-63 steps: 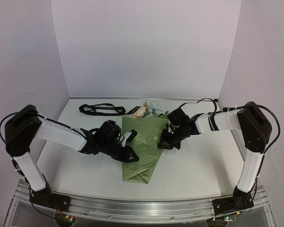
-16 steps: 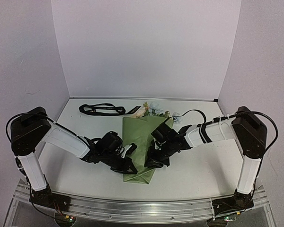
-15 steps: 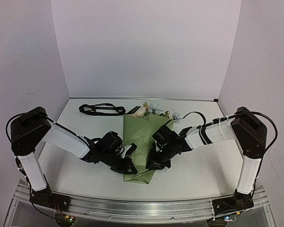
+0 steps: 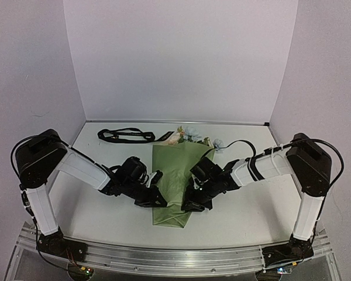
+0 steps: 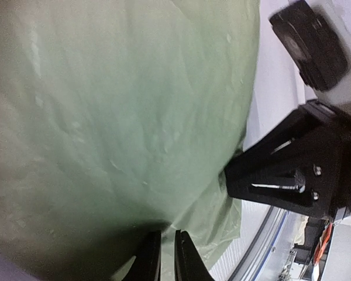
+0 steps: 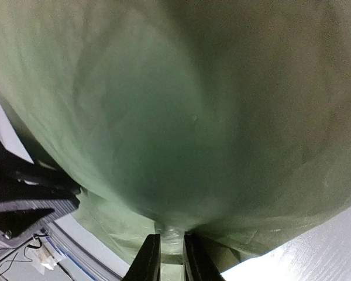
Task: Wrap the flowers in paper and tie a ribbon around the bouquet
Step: Press the fold line on the folded bouquet.
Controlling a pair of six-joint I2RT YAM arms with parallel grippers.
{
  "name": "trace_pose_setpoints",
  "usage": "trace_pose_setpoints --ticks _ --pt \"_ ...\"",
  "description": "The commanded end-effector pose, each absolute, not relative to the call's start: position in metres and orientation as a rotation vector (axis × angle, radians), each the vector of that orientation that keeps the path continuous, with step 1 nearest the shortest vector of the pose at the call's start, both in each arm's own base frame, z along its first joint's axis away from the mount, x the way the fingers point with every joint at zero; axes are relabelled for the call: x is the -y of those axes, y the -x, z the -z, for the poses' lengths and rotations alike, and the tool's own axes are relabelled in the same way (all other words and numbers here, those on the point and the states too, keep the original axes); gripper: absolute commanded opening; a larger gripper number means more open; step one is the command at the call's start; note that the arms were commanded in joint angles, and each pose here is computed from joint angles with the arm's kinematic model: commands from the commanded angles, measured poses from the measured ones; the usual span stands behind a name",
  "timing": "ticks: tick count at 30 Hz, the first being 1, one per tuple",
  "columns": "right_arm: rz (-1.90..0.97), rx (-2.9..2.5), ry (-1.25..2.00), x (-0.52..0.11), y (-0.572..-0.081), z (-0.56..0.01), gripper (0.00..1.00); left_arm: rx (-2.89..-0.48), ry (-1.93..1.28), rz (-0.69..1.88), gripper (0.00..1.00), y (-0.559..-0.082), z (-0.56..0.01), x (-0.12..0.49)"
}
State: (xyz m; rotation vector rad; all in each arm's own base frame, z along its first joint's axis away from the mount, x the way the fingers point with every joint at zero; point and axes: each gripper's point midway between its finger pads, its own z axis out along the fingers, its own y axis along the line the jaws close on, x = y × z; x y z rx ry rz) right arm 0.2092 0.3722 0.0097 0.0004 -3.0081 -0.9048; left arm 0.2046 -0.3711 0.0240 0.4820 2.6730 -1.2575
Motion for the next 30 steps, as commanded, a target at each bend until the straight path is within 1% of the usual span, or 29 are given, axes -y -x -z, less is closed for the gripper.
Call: trace_pose_setpoints --ticks 1,13,21,30 --pt "0.837 2.991 -0.050 -0.361 -0.196 -0.011 0.15 -2.679 -0.316 1.284 0.11 -0.238 -0.017 0.364" --pt "0.827 2.965 -0.113 -0.360 -0.190 -0.017 0.15 -2.701 -0.067 1.278 0.13 -0.308 -0.007 0.337" --pt "0.825 2.957 -0.125 -0.359 -0.189 -0.016 0.15 -2.689 0.037 1.280 0.13 -0.358 -0.003 0.318" --pt "0.821 2.945 -0.120 -0.360 -0.189 -0.013 0.15 -2.639 0.099 1.313 0.14 -0.431 -0.004 0.302"
